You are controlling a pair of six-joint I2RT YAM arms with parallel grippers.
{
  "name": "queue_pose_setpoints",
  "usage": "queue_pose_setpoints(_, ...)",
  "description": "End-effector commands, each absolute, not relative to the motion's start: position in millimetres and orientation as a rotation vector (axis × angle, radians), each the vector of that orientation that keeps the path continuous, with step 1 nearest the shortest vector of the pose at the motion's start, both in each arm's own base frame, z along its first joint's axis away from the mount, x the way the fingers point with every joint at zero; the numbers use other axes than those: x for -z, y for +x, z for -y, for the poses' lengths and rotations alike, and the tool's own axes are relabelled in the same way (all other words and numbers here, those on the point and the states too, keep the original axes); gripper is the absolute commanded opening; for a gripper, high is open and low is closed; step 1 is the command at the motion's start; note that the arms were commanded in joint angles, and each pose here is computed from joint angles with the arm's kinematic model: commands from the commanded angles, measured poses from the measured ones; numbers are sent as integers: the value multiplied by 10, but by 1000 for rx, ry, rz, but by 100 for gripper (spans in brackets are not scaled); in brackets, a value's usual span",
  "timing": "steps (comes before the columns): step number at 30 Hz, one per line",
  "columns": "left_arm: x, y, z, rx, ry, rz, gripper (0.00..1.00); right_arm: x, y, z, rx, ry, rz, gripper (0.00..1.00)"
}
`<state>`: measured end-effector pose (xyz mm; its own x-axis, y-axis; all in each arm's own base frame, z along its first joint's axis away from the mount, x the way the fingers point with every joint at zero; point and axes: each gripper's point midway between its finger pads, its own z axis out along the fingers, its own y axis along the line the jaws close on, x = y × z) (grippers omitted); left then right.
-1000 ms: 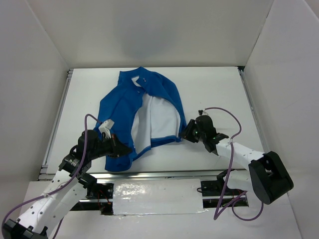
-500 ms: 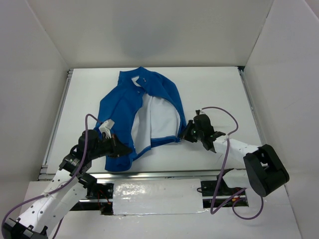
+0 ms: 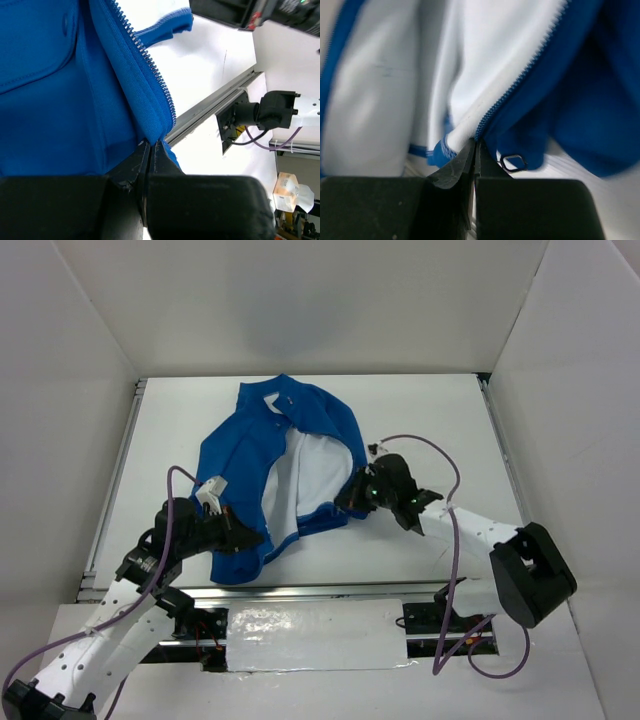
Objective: Zip up the jacket
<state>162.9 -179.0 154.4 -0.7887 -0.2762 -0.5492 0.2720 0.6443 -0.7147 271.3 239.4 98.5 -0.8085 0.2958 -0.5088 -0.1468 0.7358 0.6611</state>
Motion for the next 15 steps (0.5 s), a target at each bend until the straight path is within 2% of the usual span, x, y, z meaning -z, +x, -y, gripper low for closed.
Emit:
queue_pose_setpoints(1, -1747, 1685, 1789, 1088, 35, -2160, 0, -1342, 2800, -2817, -1032, -52, -2259, 0)
queue_pose_setpoints(8, -1738, 1684, 1753, 1061, 26, -2169, 0, -1458, 2661, -3411, -1069, -192, -2288, 0)
queue_pose_setpoints(15, -1725, 1699, 1732, 1041, 13, -2179, 0, -1840, 2686, -3474, -1085, -159, -2228, 0)
